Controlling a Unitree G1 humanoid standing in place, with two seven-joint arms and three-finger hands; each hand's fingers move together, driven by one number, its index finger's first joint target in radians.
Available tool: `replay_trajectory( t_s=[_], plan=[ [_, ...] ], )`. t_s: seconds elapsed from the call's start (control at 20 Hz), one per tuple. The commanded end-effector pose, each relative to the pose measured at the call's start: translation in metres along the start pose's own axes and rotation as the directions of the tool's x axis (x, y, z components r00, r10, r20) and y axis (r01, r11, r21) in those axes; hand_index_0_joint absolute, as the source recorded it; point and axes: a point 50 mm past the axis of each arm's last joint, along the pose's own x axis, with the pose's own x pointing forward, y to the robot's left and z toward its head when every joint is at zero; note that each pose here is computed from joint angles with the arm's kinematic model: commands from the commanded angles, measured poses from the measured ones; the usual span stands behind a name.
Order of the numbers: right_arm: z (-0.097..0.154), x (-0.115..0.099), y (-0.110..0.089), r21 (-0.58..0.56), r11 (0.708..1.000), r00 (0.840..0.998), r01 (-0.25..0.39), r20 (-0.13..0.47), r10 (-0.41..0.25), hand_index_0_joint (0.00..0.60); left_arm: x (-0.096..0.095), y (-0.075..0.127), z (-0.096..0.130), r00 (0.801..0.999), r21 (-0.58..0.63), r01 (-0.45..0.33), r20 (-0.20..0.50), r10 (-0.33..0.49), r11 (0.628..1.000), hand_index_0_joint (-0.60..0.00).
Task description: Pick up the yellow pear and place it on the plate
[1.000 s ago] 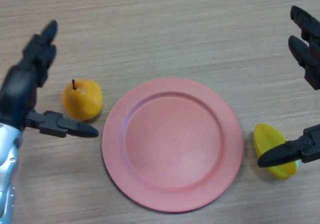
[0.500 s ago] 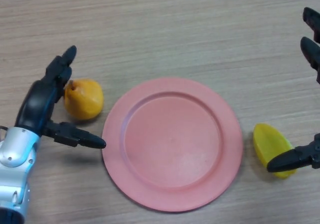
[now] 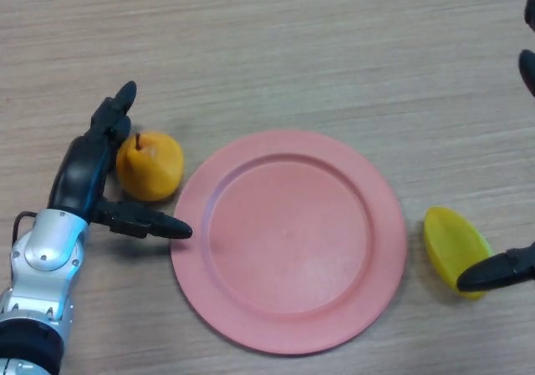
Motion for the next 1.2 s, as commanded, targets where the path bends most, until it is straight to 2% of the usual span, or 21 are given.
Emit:
replay_trajectory(
  t_s=[0.05, 0.1, 0.15, 0.2, 0.35, 0.5, 0.55, 0.65, 0.7, 0.8, 0.85, 0.95, 1.0, 1.05, 1.1, 1.15, 1.2],
  plan=[
    [0.024, -0.007, -0.013, -0.100, 0.991, 0.987, 0.084, 0.147, -0.069, 0.000, 0.011, 0.025, 0.046, 0.952, 0.013, -0.126, 0.284, 0.118, 0.992, -0.348],
    [0.025, -0.007, -0.014, -0.099, 0.991, 0.986, 0.091, 0.151, -0.075, 0.000, 0.011, 0.023, 0.046, 0.950, 0.038, -0.130, 0.292, 0.113, 0.991, -0.449],
    [0.027, -0.008, -0.015, -0.102, 0.989, 0.983, 0.106, 0.158, -0.089, 0.000, 0.012, 0.021, 0.045, 0.949, 0.093, -0.137, 0.297, 0.104, 0.986, -0.583],
    [0.027, -0.008, -0.016, -0.104, 0.988, 0.983, 0.111, 0.161, -0.093, 0.000, 0.012, 0.023, 0.045, 0.949, 0.110, -0.153, 0.295, 0.115, 0.982, -0.600],
    [0.028, -0.009, -0.016, -0.114, 0.987, 0.982, 0.113, 0.163, -0.094, 0.000, 0.011, 0.033, 0.044, 0.940, 0.127, -0.224, 0.291, 0.180, 0.966, -0.600],
    [0.029, -0.009, -0.016, -0.118, 0.986, 0.981, 0.114, 0.168, -0.094, 0.000, 0.008, 0.046, 0.051, 0.912, 0.154, -0.305, 0.331, 0.242, 0.940, -0.600],
    [0.030, -0.008, -0.015, -0.126, 0.985, 0.980, 0.118, 0.173, -0.095, 0.000, 0.005, 0.050, 0.056, 0.895, 0.169, -0.337, 0.362, 0.260, 0.926, -0.600],
    [0.029, -0.009, -0.013, -0.127, 0.986, 0.981, 0.111, 0.171, -0.089, 0.000, 0.001, 0.053, 0.072, 0.871, 0.130, -0.343, 0.414, 0.264, 0.930, -0.600],
    [0.029, -0.008, -0.013, -0.125, 0.986, 0.981, 0.110, 0.171, -0.088, 0.000, 0.000, 0.050, 0.079, 0.868, 0.111, -0.327, 0.429, 0.251, 0.939, -0.600],
    [0.031, -0.008, -0.012, -0.112, 0.988, 0.981, 0.109, 0.173, -0.089, 0.000, -0.007, 0.035, 0.090, 0.888, 0.041, -0.234, 0.416, 0.197, 0.971, -0.600],
    [0.030, -0.009, -0.012, -0.100, 0.989, 0.981, 0.110, 0.172, -0.091, 0.000, -0.013, 0.021, 0.098, 0.903, -0.033, -0.148, 0.402, 0.149, 0.988, -0.600],
    [0.031, -0.010, -0.012, -0.093, 0.989, 0.981, 0.112, 0.167, -0.095, 0.000, -0.019, 0.000, 0.109, 0.911, -0.071, -0.059, 0.404, 0.082, 0.996, -0.600],
    [0.031, -0.010, -0.012, -0.089, 0.990, 0.982, 0.111, 0.165, -0.095, 0.000, -0.021, -0.008, 0.109, 0.921, -0.087, -0.022, 0.385, 0.054, 0.996, -0.600],
    [0.031, -0.010, -0.013, -0.078, 0.991, 0.982, 0.111, 0.162, -0.097, 0.000, -0.024, -0.025, 0.106, 0.944, -0.122, 0.059, 0.331, -0.015, 0.991, -0.600],
    [0.031, -0.010, -0.014, -0.075, 0.991, 0.981, 0.113, 0.164, -0.099, 0.000, -0.027, -0.034, 0.105, 0.946, -0.111, 0.089, 0.322, -0.049, 0.990, -0.600],
    [0.032, -0.009, -0.015, -0.080, 0.990, 0.979, 0.119, 0.174, -0.104, 0.000, -0.031, -0.048, 0.101, 0.939, -0.056, 0.121, 0.330, -0.096, 0.991, -0.600],
    [0.033, -0.009, -0.016, -0.076, 0.990, 0.979, 0.120, 0.176, -0.105, 0.000, -0.032, -0.054, 0.097, 0.938, -0.041, 0.129, 0.329, -0.108, 0.991, -0.600]
  ],
)
